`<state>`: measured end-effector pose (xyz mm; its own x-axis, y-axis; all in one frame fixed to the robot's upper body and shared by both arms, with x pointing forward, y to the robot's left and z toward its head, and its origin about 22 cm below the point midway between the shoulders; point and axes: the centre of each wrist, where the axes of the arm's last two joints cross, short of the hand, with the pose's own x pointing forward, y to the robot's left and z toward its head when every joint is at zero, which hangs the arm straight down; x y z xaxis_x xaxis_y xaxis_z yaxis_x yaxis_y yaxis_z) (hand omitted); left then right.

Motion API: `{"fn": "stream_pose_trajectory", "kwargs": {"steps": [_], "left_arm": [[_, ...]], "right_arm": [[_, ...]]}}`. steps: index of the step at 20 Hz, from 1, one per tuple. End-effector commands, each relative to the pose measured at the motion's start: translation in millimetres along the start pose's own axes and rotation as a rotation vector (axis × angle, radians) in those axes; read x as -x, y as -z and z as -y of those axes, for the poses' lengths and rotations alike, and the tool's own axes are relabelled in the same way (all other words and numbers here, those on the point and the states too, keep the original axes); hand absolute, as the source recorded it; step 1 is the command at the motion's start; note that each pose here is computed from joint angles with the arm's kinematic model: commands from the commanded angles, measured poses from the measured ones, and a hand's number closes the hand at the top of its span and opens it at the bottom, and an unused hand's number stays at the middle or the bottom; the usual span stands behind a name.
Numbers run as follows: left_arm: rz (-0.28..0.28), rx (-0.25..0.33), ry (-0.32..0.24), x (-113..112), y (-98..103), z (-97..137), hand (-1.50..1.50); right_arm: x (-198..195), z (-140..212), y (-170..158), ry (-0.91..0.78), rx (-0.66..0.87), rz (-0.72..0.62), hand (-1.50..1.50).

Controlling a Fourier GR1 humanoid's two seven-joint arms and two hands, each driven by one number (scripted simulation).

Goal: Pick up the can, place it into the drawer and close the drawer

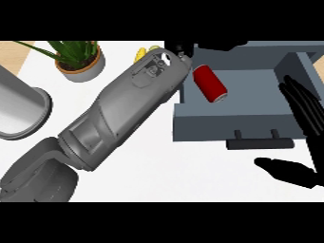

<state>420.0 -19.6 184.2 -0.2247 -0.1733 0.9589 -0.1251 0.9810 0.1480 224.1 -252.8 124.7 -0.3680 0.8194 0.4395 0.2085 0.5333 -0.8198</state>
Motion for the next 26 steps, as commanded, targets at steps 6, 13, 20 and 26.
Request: {"fn": "stream_pose_trajectory", "kwargs": {"steps": [6, 13, 20, 26], "left_arm": [[0.000, -0.016, 0.000, -4, 9, -20, -1.50], [-0.016, -0.004, 0.015, -12, 12, -49, -1.50], [-0.026, -0.023, 0.015, -18, 16, -84, -1.50], [-0.042, 0.007, 0.022, -23, 7, -102, -1.50]], "right_arm": [[22, -62, 25, -0.200, -0.079, -0.058, -1.50], [44, -121, 36, -0.201, -0.015, -0.109, -1.50], [73, -120, 61, -0.257, -0.005, -0.141, -1.50], [94, -137, 67, -0.341, -0.010, -0.162, -1.50]]}}
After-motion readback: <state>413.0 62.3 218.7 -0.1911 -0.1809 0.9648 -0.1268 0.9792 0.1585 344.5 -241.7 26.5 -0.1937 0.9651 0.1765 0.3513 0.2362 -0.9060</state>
